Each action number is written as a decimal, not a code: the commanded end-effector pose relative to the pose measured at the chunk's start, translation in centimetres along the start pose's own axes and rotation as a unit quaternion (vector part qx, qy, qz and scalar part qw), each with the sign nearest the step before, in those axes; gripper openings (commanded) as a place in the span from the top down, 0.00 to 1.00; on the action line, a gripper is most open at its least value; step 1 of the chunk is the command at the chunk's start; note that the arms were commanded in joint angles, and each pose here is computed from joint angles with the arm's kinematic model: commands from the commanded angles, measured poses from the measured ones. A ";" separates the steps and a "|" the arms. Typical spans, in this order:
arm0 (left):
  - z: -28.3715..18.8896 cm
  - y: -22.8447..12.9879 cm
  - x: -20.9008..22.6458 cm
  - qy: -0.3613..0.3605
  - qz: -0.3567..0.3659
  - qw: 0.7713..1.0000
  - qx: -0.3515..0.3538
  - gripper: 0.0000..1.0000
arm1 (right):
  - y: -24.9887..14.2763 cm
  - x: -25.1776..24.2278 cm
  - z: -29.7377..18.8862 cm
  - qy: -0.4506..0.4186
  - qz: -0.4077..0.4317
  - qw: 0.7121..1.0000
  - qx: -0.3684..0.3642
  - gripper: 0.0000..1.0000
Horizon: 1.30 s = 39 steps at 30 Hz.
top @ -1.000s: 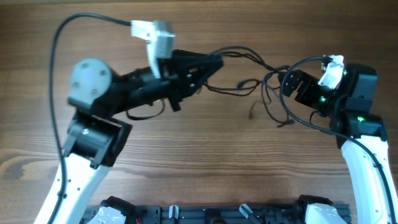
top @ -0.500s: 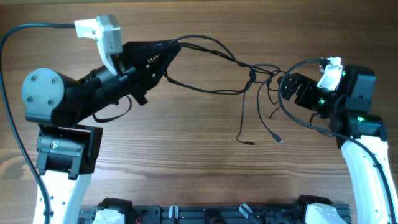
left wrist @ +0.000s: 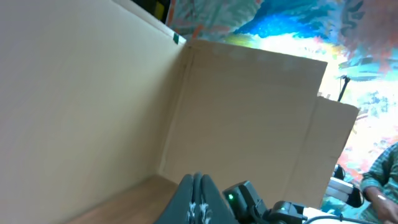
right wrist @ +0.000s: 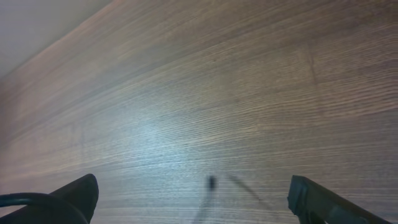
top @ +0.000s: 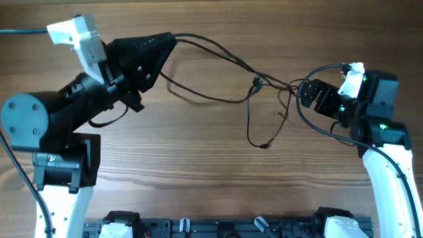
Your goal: Untangle cables
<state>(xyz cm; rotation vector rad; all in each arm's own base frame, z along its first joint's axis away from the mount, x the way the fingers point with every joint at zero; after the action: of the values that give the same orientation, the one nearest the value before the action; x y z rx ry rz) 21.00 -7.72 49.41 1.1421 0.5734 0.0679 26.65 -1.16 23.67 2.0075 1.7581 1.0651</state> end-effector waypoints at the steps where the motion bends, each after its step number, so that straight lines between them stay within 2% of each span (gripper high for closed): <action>1: -0.9 2.1 -2.1 0.012 0.046 0.996 -0.069 0.96 | 0.0 -1.1 0.0 -0.064 -0.006 0.998 -0.002 0.00; 7: -1.1 2.8 -1.7 0.044 0.054 0.991 -0.113 0.96 | -0.1 -1.1 0.0 -0.068 -0.006 0.998 0.000 0.00; 13: -1.7 2.7 -0.3 0.083 0.038 0.990 -0.107 0.96 | -0.2 -1.2 0.0 -0.069 -0.004 0.998 0.004 0.00; 17: -1.9 1.8 1.0 0.118 -0.007 0.990 -0.081 0.96 | -0.2 -1.1 0.0 -0.065 -0.005 0.998 0.004 0.01; 21: -1.7 0.2 3.3 0.154 -0.067 0.985 -0.042 0.96 | -0.1 0.3 0.0 0.030 -0.070 0.997 0.006 0.00; 22: -1.6 -0.5 4.3 0.170 -0.092 0.981 -0.027 0.85 | -0.1 0.7 0.0 0.061 -0.091 0.994 0.005 0.00; 23: -1.6 -1.1 5.1 0.184 -0.113 0.976 -0.014 0.65 | -0.2 0.9 0.0 0.075 -0.098 0.992 0.005 0.00; 24: -1.6 -1.8 6.0 0.199 -0.137 0.970 0.000 0.55 | -0.2 0.9 0.0 0.077 -0.098 0.992 0.005 0.00; 25: -1.6 -2.6 7.0 0.215 -0.160 0.963 0.015 0.55 | -0.2 0.9 0.0 0.077 -0.098 0.992 0.005 0.00; 27: -1.6 -3.8 8.8 0.244 -0.195 0.949 0.035 0.72 | -0.2 0.9 0.0 0.076 -0.098 0.992 0.005 0.00; 29: -1.9 -5.5 11.0 0.300 -0.223 0.926 0.055 0.82 | -0.2 0.9 0.0 0.076 -0.098 0.992 0.005 0.00; 32: -2.5 -7.0 12.9 0.363 -0.255 0.893 0.067 0.82 | -0.2 0.9 0.0 0.076 -0.098 0.992 0.005 0.00; 33: -2.7 -7.6 13.5 0.377 -0.267 0.884 0.075 0.78 | -0.2 0.9 0.0 0.076 -0.098 0.992 0.005 0.00; 35: -2.8 -8.4 14.1 0.388 -0.284 0.872 0.089 0.42 | -0.1 0.9 0.0 0.076 -0.098 0.992 0.005 0.00; 37: -2.8 -9.4 14.4 0.395 -0.294 0.863 0.113 0.14 | -0.1 0.9 0.0 0.076 -0.099 0.992 0.004 0.00; 39: -2.6 -11.0 14.5 0.397 -0.284 0.858 0.162 0.03 | -0.1 0.9 0.0 0.076 -0.099 0.992 0.004 0.00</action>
<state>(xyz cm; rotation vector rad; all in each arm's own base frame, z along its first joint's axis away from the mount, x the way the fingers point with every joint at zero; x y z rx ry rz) 29.58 -4.63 34.47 1.0871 1.7026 -0.0996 26.43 -0.31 23.90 1.7841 1.9713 1.1572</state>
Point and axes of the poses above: each gripper's point midway between its finger pads, its own z axis out along the fingers, its own x axis along the line the jaws close on, y = z × x, the point moved 10 cm from there along -z, back along the fingers, and after that the axes turned 10 degrees about -z, right-handed, at the moved point
